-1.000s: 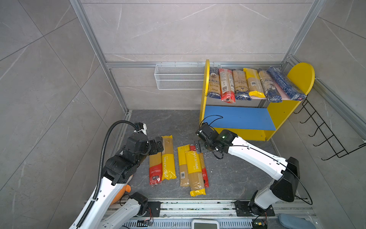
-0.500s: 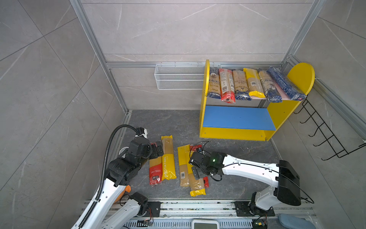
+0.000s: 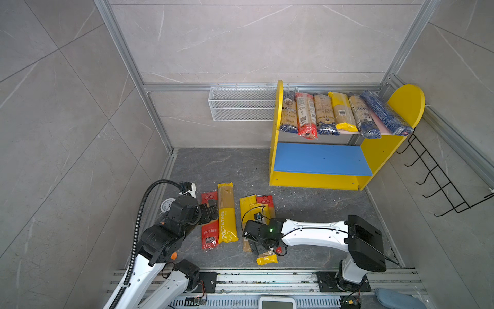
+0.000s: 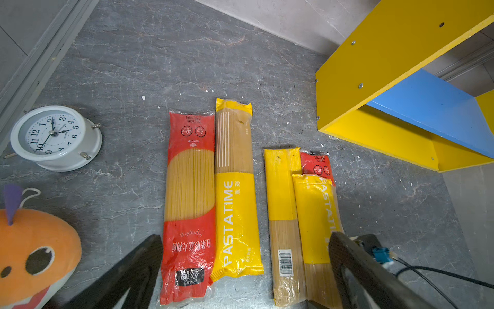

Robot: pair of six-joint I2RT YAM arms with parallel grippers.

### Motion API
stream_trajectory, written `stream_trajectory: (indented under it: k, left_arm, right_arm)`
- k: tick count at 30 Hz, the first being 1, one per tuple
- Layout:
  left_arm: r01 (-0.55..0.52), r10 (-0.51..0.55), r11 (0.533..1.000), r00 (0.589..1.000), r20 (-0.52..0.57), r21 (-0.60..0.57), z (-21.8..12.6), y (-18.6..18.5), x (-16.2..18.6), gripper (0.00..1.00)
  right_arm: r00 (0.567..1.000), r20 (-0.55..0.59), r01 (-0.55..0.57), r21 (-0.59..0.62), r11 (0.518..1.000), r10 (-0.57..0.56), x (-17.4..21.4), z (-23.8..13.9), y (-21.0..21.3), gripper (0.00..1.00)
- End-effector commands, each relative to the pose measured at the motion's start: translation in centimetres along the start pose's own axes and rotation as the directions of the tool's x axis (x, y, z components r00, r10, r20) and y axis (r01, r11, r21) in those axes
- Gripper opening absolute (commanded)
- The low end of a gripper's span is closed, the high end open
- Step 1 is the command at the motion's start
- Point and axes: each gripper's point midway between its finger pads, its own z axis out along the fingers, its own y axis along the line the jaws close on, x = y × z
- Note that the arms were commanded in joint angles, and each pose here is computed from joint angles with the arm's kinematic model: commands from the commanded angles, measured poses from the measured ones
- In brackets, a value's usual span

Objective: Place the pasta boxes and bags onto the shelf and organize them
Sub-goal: 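Grasp the yellow PASTATIME pack nearest the shelf with the right gripper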

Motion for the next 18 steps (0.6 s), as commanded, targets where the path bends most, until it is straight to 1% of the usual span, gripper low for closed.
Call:
stream_trajectory:
  k: [1, 4, 5, 6, 7, 8, 9, 11, 16, 18]
  left_arm:
    - [0.018, -0.018, 1.0, 1.0, 0.001, 0.012, -0.4, 0.1, 0.2, 1.0]
    - [0.013, -0.013, 1.0, 1.0, 0.002, 0.015, -0.5, 0.0, 0.1, 1.0]
    - [0.011, -0.011, 1.0, 1.0, 0.004, 0.014, -0.6, 0.0, 0.0, 1.0]
    - [0.003, -0.004, 1.0, 1.0, 0.007, 0.013, -0.7, 0.0, -0.1, 1.0]
    - [0.003, -0.003, 1.0, 1.0, 0.011, 0.011, -0.7, -0.1, -0.3, 1.0]
    - [-0.001, 0.001, 1.0, 1.0, 0.013, 0.012, -0.8, -0.1, -0.4, 1.0]
    - [-0.004, 0.004, 1.0, 1.0, 0.017, 0.011, -0.8, -0.2, -0.6, 1.0]
    - [-0.011, 0.01, 1.0, 1.0, 0.019, 0.012, -0.8, -0.3, -0.8, 1.0]
    - [-0.019, 0.019, 1.0, 0.999, 0.027, 0.02, -0.7, -0.9, -1.5, 1.0]
    - [-0.025, 0.024, 0.999, 0.999, 0.029, 0.025, -0.5, -1.2, -1.8, 1.0]
  right_arm:
    - [0.999, -0.031, -0.011, -0.009, 1.0, 0.01, 0.3, 1.5, 1.3, 0.99]
    - [0.998, -0.063, -0.003, 0.003, 1.0, 0.003, 0.6, 2.6, 1.7, 0.96]
    - [0.997, -0.073, -0.002, 0.012, 1.0, 0.003, 0.8, 2.9, 1.6, 0.94]
    - [0.997, -0.081, 0.002, 0.021, 1.0, 0.0, 0.9, 3.0, 1.5, 0.89]
    - [0.997, -0.081, 0.003, 0.019, 1.0, -0.001, 0.9, 3.0, 1.6, 0.79]
    - [0.997, -0.079, 0.002, 0.021, 1.0, 0.0, 0.9, 2.9, 1.4, 0.64]
    - [0.997, -0.073, -0.003, 0.019, 1.0, 0.005, 0.9, 2.7, 1.3, 0.54]
    - [0.998, -0.064, -0.008, 0.009, 1.0, 0.009, 0.8, 2.2, 1.2, 0.41]
    - [0.999, -0.012, -0.036, -0.03, 0.999, 0.036, 0.1, -0.2, 0.8, 0.16]
    - [0.998, 0.018, -0.052, -0.061, 0.997, 0.053, -0.5, -1.6, 0.6, 0.04]
